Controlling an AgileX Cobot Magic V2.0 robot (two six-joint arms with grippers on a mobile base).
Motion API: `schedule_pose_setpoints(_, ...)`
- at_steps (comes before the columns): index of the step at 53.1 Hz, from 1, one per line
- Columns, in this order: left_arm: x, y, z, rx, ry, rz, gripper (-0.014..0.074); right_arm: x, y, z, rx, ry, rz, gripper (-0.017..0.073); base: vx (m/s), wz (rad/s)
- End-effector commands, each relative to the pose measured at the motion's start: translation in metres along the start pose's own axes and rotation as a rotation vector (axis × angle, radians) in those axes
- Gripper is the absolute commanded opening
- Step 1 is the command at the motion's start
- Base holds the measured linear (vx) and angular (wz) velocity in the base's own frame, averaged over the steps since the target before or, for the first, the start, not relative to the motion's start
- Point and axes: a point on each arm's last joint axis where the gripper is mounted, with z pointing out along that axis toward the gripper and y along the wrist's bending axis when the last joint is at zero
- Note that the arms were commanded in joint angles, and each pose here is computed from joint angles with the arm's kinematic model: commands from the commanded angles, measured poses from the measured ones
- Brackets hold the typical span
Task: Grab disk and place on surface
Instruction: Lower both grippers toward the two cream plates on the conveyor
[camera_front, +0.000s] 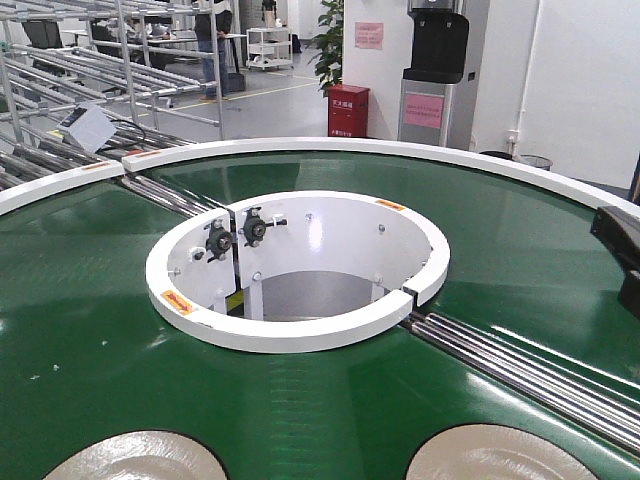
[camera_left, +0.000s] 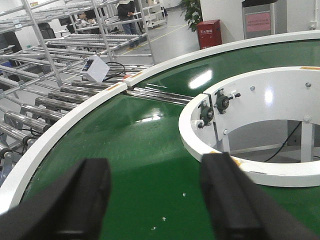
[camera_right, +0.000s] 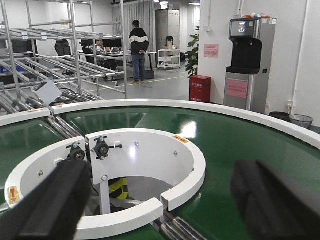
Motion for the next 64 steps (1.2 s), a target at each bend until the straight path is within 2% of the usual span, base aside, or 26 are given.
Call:
schedule_pose_setpoints(1,-0.020,0.002,-0.006,-0.010,-0.127,-0.007,0.0605,-0.019,-0.001,-0.003,0.007,-0.119,-0.006,0.0728,0.00,0.00)
schedule_pose_setpoints(5,-0.020,0.002,-0.006,-0.008,-0.124,-0.022,0.0605,-0.019,-0.001,-0.003,0.007,-0.119,-0.005,0.0720,0.00,0.00)
schedule_pose_setpoints(7,-0.019,0.001,-0.006,-0.003,-0.115,-0.058,0.0602,-0.019,-0.001,-0.003,0.007,-0.113,0.002,0.0713,0.00,0.00)
schedule_pose_setpoints(11,-0.015,0.000,-0.005,0.013,-0.066,-0.153,0.0586,-0.016,-0.001,-0.002,0.005,-0.082,0.075,0.0691,0.00,0.00)
schedule_pose_setpoints(16,-0.006,-0.003,-0.004,0.034,0.036,-0.190,0.0566,-0.013,-0.001,0.000,0.004,0.023,0.107,0.0650,0.00,0.00)
schedule_pose_setpoints(18,-0.002,-0.004,0.000,0.045,0.086,-0.206,0.0554,-0.013,-0.002,0.004,0.011,0.094,0.132,0.0626,0.00,0.00)
schedule_pose_setpoints(22,0.001,-0.007,0.010,0.077,0.190,-0.245,0.0533,-0.017,-0.006,0.018,0.025,0.205,0.236,0.0575,0.00,0.00)
schedule_pose_setpoints(28,-0.006,-0.018,0.036,0.198,0.320,-0.302,0.0489,-0.020,-0.010,0.045,0.013,0.348,0.316,0.0505,0.00,0.00)
schedule_pose_setpoints(32,-0.009,-0.030,0.057,0.341,0.402,-0.328,0.0463,-0.018,-0.006,0.066,-0.069,0.457,0.329,0.0476,0.00,0.00)
schedule_pose_setpoints(34,-0.010,-0.037,0.066,0.416,0.434,-0.336,0.0456,-0.015,-0.001,0.074,-0.143,0.534,0.350,0.0470,0.00,0.00)
schedule_pose_setpoints(37,-0.008,-0.047,0.082,0.538,0.492,-0.359,0.0452,-0.007,0.007,0.089,-0.289,0.653,0.356,0.0469,0.00,0.00)
schedule_pose_setpoints(38,-0.009,-0.050,0.084,0.573,0.506,-0.358,0.0452,-0.005,0.009,0.095,-0.337,0.674,0.369,0.0469,0.00,0.00)
schedule_pose_setpoints(40,-0.007,-0.055,0.094,0.635,0.542,-0.388,0.0452,0.000,0.013,0.103,-0.443,0.740,0.399,0.0469,0.00,0.00)
schedule_pose_setpoints(42,0.000,-0.059,0.102,0.669,0.593,-0.404,0.0452,0.005,0.015,0.108,-0.532,0.792,0.437,0.0469,0.00,0.00)
schedule_pose_setpoints(46,0.015,-0.058,0.116,0.681,0.670,-0.406,0.0452,0.017,0.008,0.121,-0.620,0.856,0.498,0.0469,0.00,0.00)
schedule_pose_setpoints(49,0.027,-0.052,0.123,0.662,0.725,-0.384,0.0452,0.025,-0.004,0.127,-0.611,0.880,0.542,0.0469,0.00,0.00)
schedule_pose_setpoints(55,0.056,-0.027,0.133,0.575,0.864,-0.333,0.0452,0.039,-0.044,0.129,-0.507,0.914,0.573,0.0469,0.00,0.00)
schedule_pose_setpoints(59,0.074,-0.010,0.135,0.520,0.934,-0.339,0.0452,0.044,-0.075,0.126,-0.405,0.915,0.581,0.0469,0.00,0.00)
schedule_pose_setpoints(64,0.094,0.004,0.135,0.463,0.987,-0.339,0.0452,0.049,-0.101,0.124,-0.313,0.909,0.589,0.0469,0.00,0.00)
